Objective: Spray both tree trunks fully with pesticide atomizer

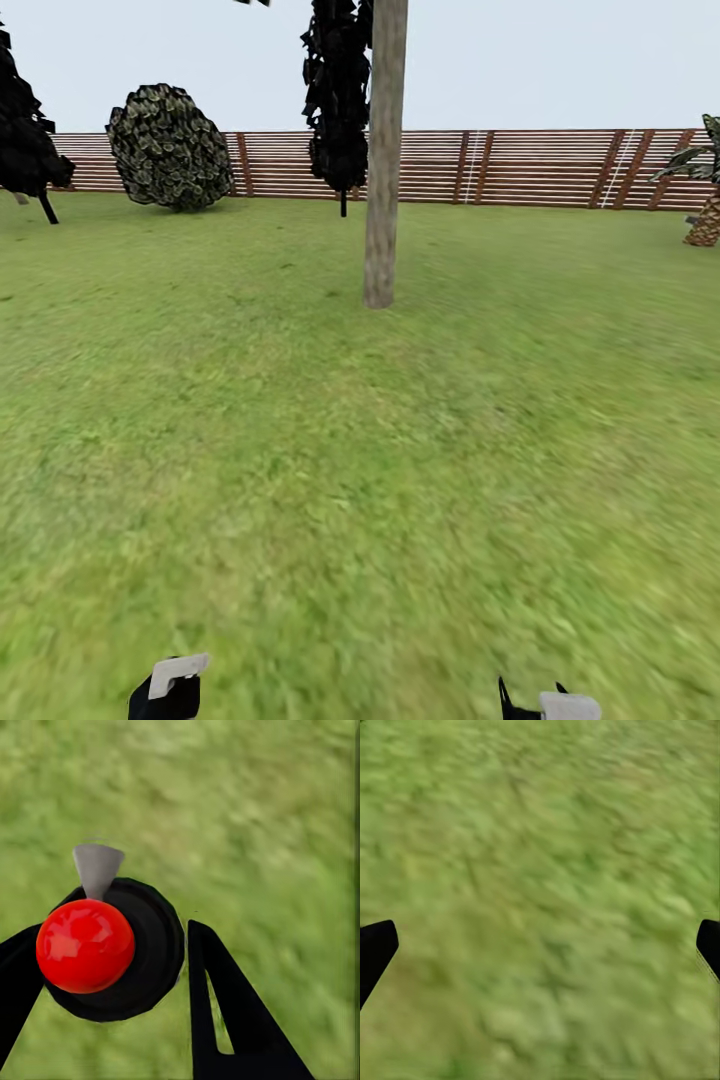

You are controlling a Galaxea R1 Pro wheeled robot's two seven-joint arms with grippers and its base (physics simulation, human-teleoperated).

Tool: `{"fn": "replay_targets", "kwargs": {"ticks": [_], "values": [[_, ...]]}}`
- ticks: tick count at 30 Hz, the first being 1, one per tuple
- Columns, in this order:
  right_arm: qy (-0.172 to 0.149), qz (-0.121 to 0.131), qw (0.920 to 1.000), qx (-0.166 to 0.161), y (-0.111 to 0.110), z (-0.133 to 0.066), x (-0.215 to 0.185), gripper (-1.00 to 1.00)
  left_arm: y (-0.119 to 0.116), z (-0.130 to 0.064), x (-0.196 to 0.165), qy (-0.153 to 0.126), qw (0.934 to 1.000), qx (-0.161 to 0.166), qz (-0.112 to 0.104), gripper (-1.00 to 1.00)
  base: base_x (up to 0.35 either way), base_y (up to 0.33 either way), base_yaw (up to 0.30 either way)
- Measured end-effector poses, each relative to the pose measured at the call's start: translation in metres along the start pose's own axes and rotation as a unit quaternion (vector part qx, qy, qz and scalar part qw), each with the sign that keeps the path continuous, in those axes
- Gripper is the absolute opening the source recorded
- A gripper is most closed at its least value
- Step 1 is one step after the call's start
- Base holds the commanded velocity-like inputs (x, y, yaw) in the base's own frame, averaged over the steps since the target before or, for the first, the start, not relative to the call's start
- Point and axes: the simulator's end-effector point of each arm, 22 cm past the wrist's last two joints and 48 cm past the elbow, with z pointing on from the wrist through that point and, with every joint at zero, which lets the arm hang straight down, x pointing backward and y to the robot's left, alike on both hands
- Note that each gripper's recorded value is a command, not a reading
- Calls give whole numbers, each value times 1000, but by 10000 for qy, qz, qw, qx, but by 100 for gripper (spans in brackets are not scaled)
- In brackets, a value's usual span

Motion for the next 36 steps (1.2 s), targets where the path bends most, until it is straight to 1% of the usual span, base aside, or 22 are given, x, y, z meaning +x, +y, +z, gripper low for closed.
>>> {"fn": "replay_targets", "kwargs": {"ticks": [36], "values": [[-1,-1,10000,1,0,0,0,100,1,0,0,-1,10000,-9,0,-100,327,-112,0]]}}
